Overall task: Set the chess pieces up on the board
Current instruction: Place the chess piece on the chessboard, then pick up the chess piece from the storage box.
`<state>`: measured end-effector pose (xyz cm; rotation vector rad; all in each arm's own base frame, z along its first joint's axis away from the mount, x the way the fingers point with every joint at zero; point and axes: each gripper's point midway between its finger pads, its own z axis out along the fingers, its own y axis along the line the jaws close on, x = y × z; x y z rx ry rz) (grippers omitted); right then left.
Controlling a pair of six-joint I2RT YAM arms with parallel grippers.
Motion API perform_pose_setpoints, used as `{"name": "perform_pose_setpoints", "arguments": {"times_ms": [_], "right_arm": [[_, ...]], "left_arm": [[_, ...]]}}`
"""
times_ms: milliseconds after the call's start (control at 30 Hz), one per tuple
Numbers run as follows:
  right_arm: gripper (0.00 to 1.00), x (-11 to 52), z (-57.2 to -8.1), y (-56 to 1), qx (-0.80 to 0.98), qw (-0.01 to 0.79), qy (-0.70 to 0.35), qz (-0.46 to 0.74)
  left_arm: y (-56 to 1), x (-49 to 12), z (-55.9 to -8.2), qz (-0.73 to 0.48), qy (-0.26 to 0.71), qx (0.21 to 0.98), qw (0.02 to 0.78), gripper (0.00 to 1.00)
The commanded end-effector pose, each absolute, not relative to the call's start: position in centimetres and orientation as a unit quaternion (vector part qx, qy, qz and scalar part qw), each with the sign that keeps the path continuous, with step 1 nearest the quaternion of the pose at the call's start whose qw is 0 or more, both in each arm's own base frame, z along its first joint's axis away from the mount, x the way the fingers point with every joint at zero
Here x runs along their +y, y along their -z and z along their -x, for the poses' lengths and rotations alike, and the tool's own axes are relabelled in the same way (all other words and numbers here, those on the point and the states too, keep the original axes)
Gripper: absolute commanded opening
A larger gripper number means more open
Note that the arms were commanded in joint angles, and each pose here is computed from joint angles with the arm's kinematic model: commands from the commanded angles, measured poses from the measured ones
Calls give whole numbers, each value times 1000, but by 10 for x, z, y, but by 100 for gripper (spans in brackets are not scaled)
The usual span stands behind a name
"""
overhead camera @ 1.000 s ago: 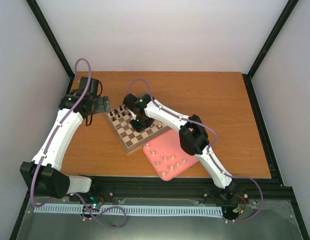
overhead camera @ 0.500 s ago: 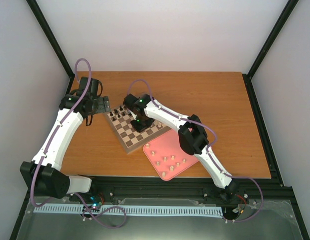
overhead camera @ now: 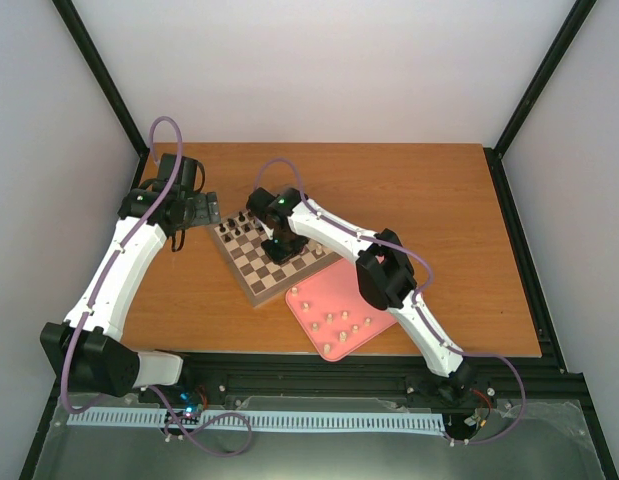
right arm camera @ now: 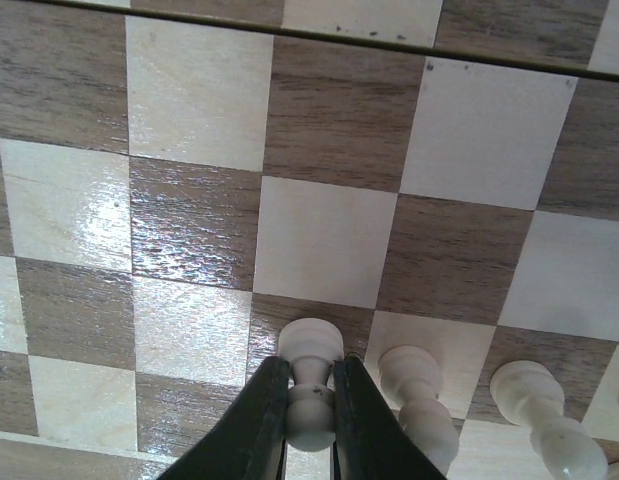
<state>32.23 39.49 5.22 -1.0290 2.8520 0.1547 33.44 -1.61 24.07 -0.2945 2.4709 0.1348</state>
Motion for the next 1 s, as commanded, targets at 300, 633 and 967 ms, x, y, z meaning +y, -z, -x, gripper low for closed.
{"name": "perform_pose_setpoints", "arguments": {"times_ms": [300,633,967], "right_arm": [[20,392,-322,-62,938,59,-56,337],[28,404,-326,-96,930,99,-90,341],[39,393,-327,-163,928,160,-93,325]], "left_arm": [[-242,-16,-339,110,-50,938,326,100],[-244,-16,-339,110,-49,937,328,100],[-246,-16,-339,109,-48,937,328,100]]}}
